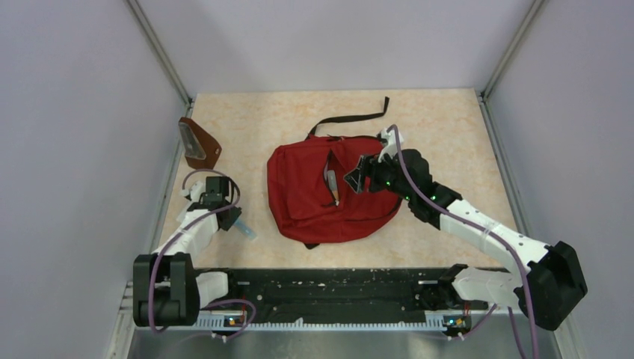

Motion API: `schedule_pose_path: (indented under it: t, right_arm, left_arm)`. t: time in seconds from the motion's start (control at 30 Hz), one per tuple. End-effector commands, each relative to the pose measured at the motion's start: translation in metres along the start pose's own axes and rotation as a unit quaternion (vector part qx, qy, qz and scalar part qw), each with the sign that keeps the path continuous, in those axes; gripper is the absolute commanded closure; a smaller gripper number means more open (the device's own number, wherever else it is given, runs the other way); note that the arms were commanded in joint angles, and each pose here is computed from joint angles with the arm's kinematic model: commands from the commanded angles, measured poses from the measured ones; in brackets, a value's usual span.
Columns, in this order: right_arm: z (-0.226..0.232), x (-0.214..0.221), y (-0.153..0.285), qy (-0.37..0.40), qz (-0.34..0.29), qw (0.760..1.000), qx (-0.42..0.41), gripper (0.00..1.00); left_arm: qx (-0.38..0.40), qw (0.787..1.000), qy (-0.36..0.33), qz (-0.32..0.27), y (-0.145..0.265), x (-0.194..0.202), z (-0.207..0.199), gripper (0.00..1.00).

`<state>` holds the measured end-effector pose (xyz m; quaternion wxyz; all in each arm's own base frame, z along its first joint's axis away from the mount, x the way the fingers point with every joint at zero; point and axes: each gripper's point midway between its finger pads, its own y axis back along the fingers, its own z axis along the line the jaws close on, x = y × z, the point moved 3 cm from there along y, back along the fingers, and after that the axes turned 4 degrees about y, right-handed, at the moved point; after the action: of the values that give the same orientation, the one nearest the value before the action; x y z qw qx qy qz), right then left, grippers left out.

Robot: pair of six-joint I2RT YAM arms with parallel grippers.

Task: Pack the student bag
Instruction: Pick up the stationery from the center of the board.

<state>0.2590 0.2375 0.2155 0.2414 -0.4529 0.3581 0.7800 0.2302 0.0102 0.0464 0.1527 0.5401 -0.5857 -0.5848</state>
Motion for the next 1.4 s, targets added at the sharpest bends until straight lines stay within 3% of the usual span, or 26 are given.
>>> schedule_pose_path:
  t: [0.0,0.13,0.4,0.6,0.73,0.97,1.2,1.27,1.37]
  right_arm:
    - [0.006,-0.015,0.007,0.002,-0.028,1.000,-0.006,0.32]
    - [0.008,-0.017,0.009,0.004,-0.029,1.000,-0.011,0.32]
    - [0.041,-0.028,0.013,0.021,-0.048,0.991,-0.121,0.26]
    - [0.079,-0.030,0.008,0.034,-0.053,0.981,-0.183,0.24]
    - [0.101,-0.022,-0.007,0.030,-0.028,0.979,-0.199,0.24]
    - [0.126,-0.005,-0.033,0.030,0.011,0.975,-0.219,0.27]
    - [0.135,0.001,-0.048,0.026,0.025,0.975,-0.221,0.37]
    - [0.135,0.003,-0.051,0.022,0.030,0.975,-0.218,0.47]
    - [0.133,0.006,-0.054,0.014,0.035,0.977,-0.208,0.69]
  left_arm:
    - [0.019,0.999,-0.016,0.031,0.002,0.007,-0.008,0.80]
    - [0.059,0.997,-0.037,0.017,0.015,-0.002,-0.020,0.88]
    - [0.227,0.973,-0.041,-0.023,0.091,-0.015,-0.070,0.88]
    - [0.367,0.930,-0.017,-0.007,0.154,-0.012,-0.117,0.88]
    - [0.449,0.893,-0.011,0.039,0.189,0.006,-0.149,0.87]
    - [0.514,0.854,-0.028,0.078,0.225,0.035,-0.183,0.87]
    - [0.534,0.839,-0.031,0.100,0.236,0.054,-0.191,0.87]
    - [0.533,0.840,-0.032,0.101,0.234,0.056,-0.190,0.87]
    - [0.542,0.834,-0.028,0.099,0.236,0.056,-0.191,0.87]
